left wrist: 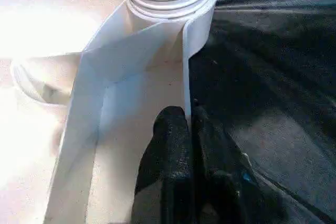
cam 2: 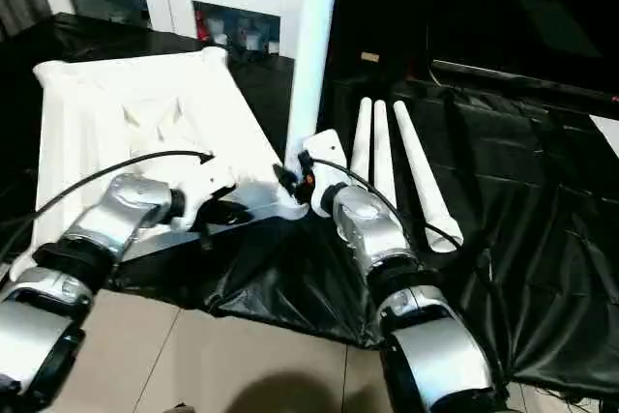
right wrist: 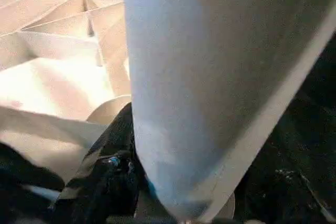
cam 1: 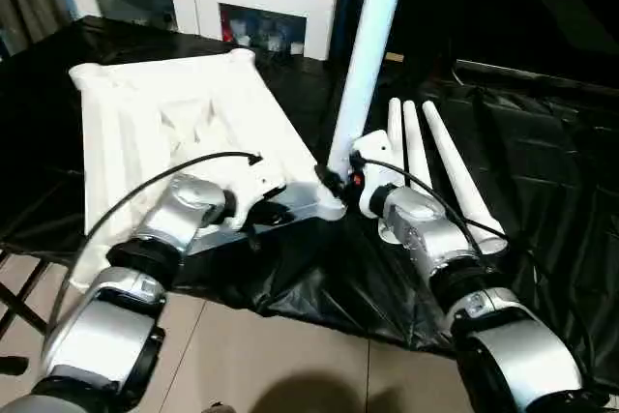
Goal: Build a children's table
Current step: Insert table leg to table base
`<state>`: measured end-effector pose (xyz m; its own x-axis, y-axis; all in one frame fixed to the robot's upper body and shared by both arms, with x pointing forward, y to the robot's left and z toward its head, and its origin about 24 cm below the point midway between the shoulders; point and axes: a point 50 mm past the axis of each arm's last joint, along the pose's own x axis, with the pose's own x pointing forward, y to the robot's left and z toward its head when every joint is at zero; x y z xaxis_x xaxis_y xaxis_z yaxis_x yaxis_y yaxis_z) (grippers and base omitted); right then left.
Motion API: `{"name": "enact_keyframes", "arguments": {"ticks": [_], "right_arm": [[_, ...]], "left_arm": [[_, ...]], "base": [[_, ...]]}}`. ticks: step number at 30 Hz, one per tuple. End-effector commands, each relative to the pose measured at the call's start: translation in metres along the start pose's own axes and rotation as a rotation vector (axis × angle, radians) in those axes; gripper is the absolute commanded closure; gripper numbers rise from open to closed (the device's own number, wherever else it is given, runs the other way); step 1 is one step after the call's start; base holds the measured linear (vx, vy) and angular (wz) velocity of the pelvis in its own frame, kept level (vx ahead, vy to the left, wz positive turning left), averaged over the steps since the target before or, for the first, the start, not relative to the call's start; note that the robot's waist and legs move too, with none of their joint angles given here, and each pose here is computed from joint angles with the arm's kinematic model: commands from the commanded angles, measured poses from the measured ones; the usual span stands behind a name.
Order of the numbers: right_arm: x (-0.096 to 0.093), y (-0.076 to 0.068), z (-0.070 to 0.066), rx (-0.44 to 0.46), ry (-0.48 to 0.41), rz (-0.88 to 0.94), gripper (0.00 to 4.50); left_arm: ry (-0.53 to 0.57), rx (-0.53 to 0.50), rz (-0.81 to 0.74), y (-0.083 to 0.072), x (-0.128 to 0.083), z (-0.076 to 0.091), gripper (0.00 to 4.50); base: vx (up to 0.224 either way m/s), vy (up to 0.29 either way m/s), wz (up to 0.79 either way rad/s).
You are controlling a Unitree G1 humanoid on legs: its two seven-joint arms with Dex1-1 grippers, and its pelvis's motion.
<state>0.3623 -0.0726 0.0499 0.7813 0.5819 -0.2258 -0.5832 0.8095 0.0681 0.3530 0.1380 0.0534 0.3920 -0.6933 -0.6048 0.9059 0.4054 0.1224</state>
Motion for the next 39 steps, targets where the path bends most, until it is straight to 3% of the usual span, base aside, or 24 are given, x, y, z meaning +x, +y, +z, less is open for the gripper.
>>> {"name": "enact_keyframes", "arguments": {"ticks": [1,7,14,15,17,26,32,39], "right_arm": [[-0.002,0.018,-0.048,0.069,0.211,0.037,2.60],[0.005,0.025,-0.046,0.078,0.233,0.027,2.60],[0.009,0.030,-0.037,0.083,0.195,0.051,2.60],[0.010,0.030,-0.036,0.089,0.189,0.056,2.04],[0.011,0.030,-0.033,0.095,0.171,0.061,2.04],[0.012,0.027,-0.016,0.077,0.079,0.112,1.18],[0.009,0.024,-0.008,0.004,0.037,0.188,0.65],[-0.003,0.021,-0.006,-0.122,0.048,0.383,0.65]], "left_arm": [[-0.093,0.087,-0.009,-0.002,0.006,0.031,4.50],[-0.089,0.082,-0.031,-0.005,0.006,0.028,4.50],[-0.096,0.082,-0.055,-0.008,0.005,0.026,4.50],[-0.096,0.081,-0.055,-0.008,0.005,0.026,4.50],[-0.097,0.080,-0.054,-0.008,0.005,0.026,4.50],[-0.089,0.099,-0.040,-0.005,-0.001,0.021,4.50],[-0.092,0.136,-0.079,-0.006,-0.008,0.017,4.50],[-0.120,0.162,-0.193,-0.011,-0.020,0.010,4.50]], "base": [[0.000,0.000,0.00],[0.000,0.000,0.00],[0.000,0.000,0.00],[0.000,0.000,0.00],[0.000,0.000,0.00],[0.000,0.000,0.00],[0.000,0.000,0.00],[0.000,0.000,0.00]]}}
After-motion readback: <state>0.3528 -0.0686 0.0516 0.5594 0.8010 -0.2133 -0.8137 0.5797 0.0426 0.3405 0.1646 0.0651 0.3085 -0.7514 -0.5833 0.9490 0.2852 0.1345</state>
